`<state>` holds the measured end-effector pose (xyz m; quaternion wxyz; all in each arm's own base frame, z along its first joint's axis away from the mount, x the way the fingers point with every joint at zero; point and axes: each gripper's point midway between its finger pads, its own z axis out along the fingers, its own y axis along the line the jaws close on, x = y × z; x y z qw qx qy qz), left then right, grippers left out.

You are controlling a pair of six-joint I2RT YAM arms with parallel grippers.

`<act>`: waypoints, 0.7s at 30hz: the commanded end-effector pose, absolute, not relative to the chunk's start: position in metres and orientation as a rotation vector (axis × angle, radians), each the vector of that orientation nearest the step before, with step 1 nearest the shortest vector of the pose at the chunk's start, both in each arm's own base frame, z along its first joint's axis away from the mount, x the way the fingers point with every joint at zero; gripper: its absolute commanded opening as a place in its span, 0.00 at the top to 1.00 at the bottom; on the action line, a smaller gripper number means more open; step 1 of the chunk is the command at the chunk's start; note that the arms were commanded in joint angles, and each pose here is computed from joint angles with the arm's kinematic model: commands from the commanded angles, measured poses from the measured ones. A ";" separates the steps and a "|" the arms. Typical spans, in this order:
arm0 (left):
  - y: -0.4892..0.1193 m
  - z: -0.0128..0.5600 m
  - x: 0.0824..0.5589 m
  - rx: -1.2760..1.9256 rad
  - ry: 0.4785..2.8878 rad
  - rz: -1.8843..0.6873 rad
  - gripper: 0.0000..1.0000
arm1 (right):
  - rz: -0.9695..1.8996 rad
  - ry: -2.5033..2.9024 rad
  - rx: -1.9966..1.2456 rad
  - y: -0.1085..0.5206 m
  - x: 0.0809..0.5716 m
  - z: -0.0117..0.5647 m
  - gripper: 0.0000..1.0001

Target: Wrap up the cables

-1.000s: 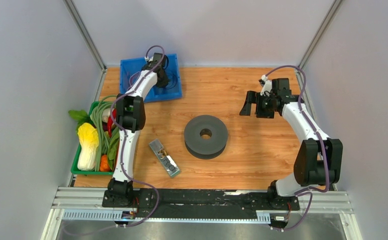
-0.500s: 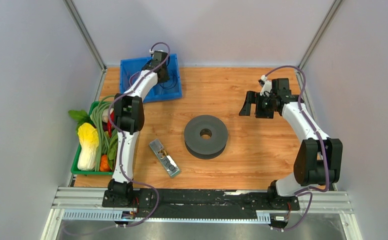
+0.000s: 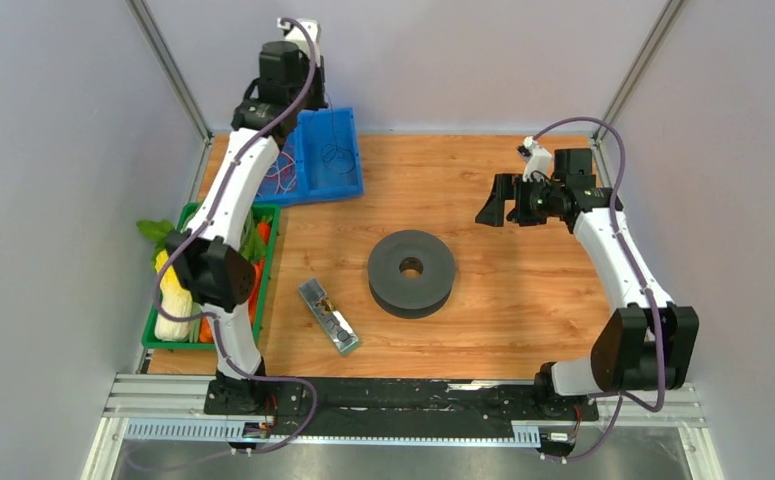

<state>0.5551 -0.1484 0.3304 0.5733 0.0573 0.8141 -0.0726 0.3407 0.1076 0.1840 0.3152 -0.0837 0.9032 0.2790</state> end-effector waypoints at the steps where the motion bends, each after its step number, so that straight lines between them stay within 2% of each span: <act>1: -0.159 0.443 0.502 0.359 1.671 -0.262 1.00 | 0.724 2.170 -0.412 0.114 0.333 0.245 0.00; 7: -0.178 0.540 0.428 0.493 1.463 -0.440 1.00 | 0.648 2.008 -0.552 0.113 0.318 0.291 0.00; 12: -0.201 0.595 0.361 0.587 1.297 -0.591 1.00 | 0.648 1.878 -0.622 0.120 0.308 0.318 0.00; 21: -0.226 0.616 0.290 0.680 1.223 -0.747 1.00 | 0.902 1.685 -0.799 0.163 0.268 0.349 0.00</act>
